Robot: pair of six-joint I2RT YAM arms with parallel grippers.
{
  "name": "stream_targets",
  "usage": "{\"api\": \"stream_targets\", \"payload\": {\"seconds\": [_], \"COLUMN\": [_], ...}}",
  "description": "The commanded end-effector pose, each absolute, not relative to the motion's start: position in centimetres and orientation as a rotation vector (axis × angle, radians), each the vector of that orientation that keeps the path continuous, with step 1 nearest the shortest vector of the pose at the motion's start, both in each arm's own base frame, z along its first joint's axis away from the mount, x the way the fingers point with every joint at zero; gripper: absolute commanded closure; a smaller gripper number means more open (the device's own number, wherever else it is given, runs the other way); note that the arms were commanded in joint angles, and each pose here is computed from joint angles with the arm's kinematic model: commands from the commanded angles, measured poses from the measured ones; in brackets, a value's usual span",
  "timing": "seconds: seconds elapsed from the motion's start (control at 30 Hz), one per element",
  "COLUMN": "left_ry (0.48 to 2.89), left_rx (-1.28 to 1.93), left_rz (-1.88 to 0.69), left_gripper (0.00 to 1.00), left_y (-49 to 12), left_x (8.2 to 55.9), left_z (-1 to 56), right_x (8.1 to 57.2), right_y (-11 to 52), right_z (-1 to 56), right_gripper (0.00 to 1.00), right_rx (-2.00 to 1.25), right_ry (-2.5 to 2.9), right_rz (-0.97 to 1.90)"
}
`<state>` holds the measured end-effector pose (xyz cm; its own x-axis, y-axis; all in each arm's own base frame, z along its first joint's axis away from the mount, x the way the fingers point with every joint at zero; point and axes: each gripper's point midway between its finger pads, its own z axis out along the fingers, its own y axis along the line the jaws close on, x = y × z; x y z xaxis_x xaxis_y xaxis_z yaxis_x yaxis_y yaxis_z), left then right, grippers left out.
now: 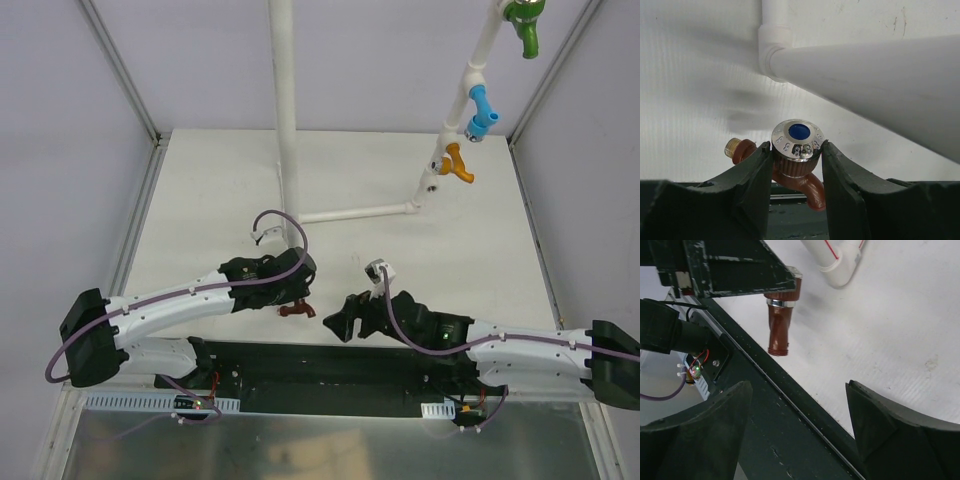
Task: Install the water faucets
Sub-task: Pick up the adaptor at the center of the board.
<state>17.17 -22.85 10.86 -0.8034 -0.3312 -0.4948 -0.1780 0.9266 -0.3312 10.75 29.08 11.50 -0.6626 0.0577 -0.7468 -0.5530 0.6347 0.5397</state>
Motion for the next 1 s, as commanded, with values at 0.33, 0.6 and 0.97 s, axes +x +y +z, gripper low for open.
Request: {"api": "stream_targets", "payload": {"seconds": [0.33,0.6,0.97], "left_ry": [2.474,2.473,2.469], "left_rx": [-0.297,-0.268,-0.239], "left_rz": [-0.611,-0.677,-0.747], "left_gripper": [1.00,1.00,1.00], "left_y": [-28.6,-29.8,-30.1], "left_x": [17.6,16.7,15.8], "left_z": [13.9,15.1,16.2], "right_x": [11.6,12.9,13.5], "right_y": [33.6,33.6,34.6], "right_z": [15.4,14.3,12.9], "right_gripper": [0.27,0.33,0.44], "right_rx": [-0.333,-0.334,-0.375], "right_ry": [1.960,1.954,1.966], "right_rz": [1.106,0.991,0.927]}}
